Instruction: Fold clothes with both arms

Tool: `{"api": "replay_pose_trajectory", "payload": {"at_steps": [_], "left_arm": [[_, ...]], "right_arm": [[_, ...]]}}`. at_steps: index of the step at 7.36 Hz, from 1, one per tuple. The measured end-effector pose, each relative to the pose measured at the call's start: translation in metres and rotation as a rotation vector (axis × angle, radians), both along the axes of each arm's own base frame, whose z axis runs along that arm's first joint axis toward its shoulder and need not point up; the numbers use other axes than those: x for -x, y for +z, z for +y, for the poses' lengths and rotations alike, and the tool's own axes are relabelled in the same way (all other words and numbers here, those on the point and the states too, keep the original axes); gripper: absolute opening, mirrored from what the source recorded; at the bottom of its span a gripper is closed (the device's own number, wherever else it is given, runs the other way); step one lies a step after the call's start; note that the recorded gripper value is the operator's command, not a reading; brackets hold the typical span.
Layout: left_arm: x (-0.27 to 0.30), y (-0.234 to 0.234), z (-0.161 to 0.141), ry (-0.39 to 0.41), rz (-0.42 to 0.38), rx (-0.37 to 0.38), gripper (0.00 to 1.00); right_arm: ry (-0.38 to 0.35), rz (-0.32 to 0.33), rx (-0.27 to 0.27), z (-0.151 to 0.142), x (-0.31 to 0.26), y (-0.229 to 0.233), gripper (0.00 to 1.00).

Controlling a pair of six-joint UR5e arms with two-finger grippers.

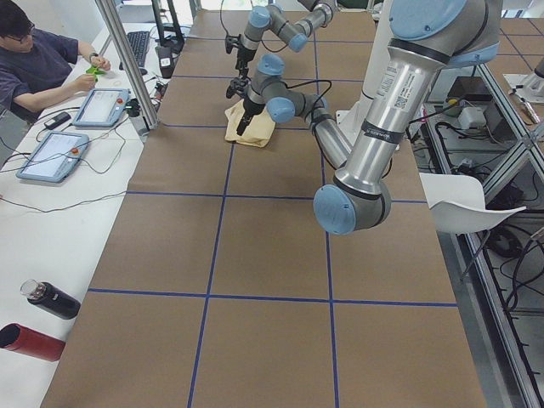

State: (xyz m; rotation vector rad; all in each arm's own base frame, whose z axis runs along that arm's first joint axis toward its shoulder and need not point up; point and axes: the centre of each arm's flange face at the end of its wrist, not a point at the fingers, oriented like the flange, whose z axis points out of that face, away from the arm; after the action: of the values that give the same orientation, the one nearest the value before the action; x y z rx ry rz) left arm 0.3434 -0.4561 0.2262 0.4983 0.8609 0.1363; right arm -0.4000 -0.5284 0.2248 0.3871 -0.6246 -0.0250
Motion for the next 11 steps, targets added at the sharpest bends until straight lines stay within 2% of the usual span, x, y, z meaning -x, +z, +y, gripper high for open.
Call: {"api": "replay_pose_trajectory", "payload": {"at_steps": [1,3,5,6,7,8,9,10,11], "left_arm": [[0.026,-0.008,0.017,0.005,-0.034,0.002,1.00],[0.095,0.000,0.024,0.032,-0.128,-0.054,1.00],[0.175,0.040,0.008,0.077,-0.208,-0.081,1.00],[0.218,0.064,0.000,0.090,-0.238,-0.082,1.00],[0.255,0.091,-0.007,0.098,-0.274,-0.076,1.00],[0.283,0.125,-0.016,0.114,-0.313,-0.047,1.00],[0.301,0.165,-0.030,0.122,-0.338,0.014,1.00],[0.319,0.205,-0.044,0.110,-0.352,0.084,1.00],[0.333,0.239,-0.052,0.097,-0.352,0.145,1.00]], "right_arm": [[-0.019,0.007,0.044,0.004,-0.047,0.003,1.00],[-0.111,0.031,0.078,-0.012,-0.144,0.050,1.00],[-0.209,0.046,0.098,-0.016,-0.256,0.132,1.00],[-0.255,0.036,0.121,-0.002,-0.314,0.186,1.00],[-0.268,0.019,0.154,0.021,-0.366,0.240,1.00],[-0.249,0.005,0.206,0.050,-0.406,0.291,1.00],[-0.227,-0.001,0.269,0.075,-0.429,0.337,1.00],[-0.213,0.000,0.324,0.088,-0.440,0.382,1.00],[-0.201,-0.002,0.346,0.093,-0.448,0.424,1.00]]}}
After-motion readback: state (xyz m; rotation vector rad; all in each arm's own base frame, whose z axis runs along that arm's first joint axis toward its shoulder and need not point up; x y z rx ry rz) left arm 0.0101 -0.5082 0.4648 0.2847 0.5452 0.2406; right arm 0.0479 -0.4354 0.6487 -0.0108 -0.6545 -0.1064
